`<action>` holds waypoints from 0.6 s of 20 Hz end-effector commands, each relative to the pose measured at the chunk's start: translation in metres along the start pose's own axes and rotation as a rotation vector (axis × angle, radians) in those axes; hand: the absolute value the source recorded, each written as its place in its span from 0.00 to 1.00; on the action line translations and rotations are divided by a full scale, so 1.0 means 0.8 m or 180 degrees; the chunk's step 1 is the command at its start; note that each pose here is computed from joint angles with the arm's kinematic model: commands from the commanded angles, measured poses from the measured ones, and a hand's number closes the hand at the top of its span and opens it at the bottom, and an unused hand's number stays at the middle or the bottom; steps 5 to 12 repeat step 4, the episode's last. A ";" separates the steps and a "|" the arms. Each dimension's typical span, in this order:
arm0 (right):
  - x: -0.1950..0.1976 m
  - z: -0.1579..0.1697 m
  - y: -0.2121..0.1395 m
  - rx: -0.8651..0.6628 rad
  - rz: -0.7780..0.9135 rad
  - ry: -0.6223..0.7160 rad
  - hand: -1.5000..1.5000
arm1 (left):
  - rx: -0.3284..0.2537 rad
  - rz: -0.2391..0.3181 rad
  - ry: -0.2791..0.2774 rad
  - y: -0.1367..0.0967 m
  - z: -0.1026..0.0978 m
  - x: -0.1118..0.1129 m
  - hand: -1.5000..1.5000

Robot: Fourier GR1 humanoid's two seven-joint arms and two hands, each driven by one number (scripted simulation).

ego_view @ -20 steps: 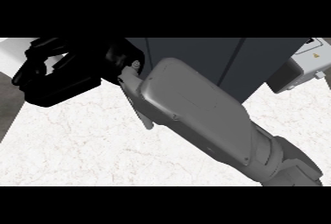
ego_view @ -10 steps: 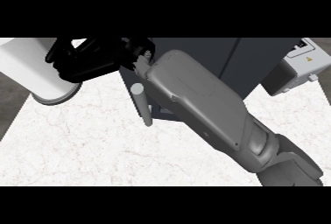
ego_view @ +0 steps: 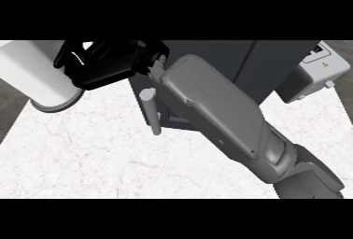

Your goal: Pick up the wine, place it into the cabinet and close the cabinet

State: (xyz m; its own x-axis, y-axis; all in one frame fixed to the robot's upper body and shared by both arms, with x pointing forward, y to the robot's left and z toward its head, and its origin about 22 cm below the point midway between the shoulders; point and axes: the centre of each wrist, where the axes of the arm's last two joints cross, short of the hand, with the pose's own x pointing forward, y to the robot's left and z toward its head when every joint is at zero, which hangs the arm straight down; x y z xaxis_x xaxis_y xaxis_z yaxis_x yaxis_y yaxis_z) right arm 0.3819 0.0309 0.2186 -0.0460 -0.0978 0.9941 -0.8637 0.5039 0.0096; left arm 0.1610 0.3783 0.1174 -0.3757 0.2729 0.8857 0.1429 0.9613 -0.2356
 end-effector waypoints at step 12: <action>-0.020 0.062 -0.111 -0.1133 -0.0019 0.0127 1.00 | -0.0119 0.0176 0.0059 -0.021 -0.006 -0.007 0.00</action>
